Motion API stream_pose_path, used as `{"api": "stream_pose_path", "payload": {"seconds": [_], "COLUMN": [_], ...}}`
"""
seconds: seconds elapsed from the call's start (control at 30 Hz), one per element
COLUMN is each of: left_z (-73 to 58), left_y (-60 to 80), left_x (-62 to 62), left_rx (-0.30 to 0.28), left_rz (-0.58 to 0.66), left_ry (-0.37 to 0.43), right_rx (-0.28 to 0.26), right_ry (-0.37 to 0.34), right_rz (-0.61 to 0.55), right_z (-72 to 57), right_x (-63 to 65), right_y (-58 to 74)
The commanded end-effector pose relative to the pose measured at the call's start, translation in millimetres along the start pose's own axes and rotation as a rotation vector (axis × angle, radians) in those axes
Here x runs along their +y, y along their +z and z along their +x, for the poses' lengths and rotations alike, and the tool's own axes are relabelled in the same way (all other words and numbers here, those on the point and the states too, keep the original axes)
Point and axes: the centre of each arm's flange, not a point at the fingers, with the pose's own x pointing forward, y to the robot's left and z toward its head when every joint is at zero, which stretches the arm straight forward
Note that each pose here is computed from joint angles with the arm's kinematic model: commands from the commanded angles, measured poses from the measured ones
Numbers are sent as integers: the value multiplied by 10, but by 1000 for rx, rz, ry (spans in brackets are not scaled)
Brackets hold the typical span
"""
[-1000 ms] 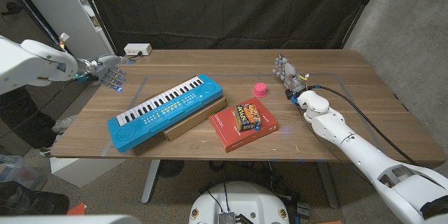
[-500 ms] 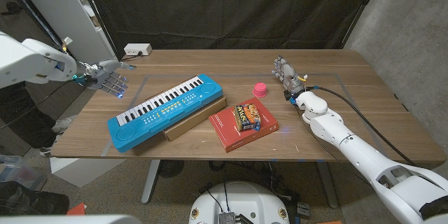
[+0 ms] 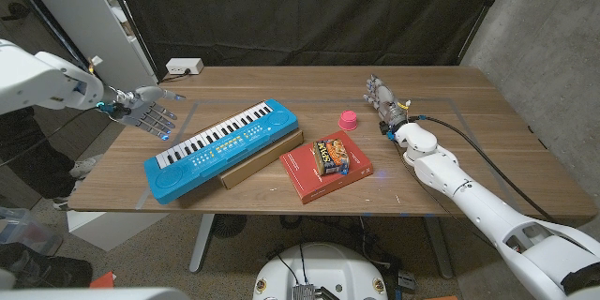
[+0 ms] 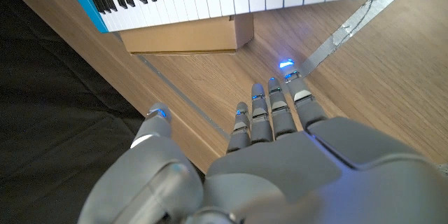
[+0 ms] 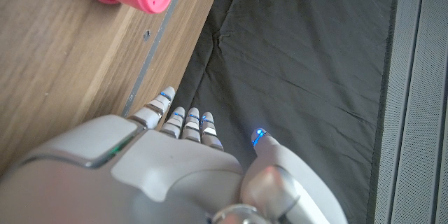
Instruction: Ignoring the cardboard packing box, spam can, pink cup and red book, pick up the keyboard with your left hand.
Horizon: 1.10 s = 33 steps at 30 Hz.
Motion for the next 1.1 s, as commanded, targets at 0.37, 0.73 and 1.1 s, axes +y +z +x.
{"api": "stream_pose_path", "payload": {"seconds": [0.37, 0.73, 1.1], "left_z": [145, 277, 383], "left_y": [-44, 48, 146], "left_x": [-28, -94, -186], "left_rx": [85, 109, 142], "left_rz": [28, 79, 150], "left_ry": [-77, -88, -166], "right_rx": [-2, -8, -17], "right_ry": [-7, -15, -31], "right_rz": [-1, -1, 1], "right_z": [-9, -46, -77], "right_x": [-8, -36, -78], "right_y": [-25, -28, -27]}}
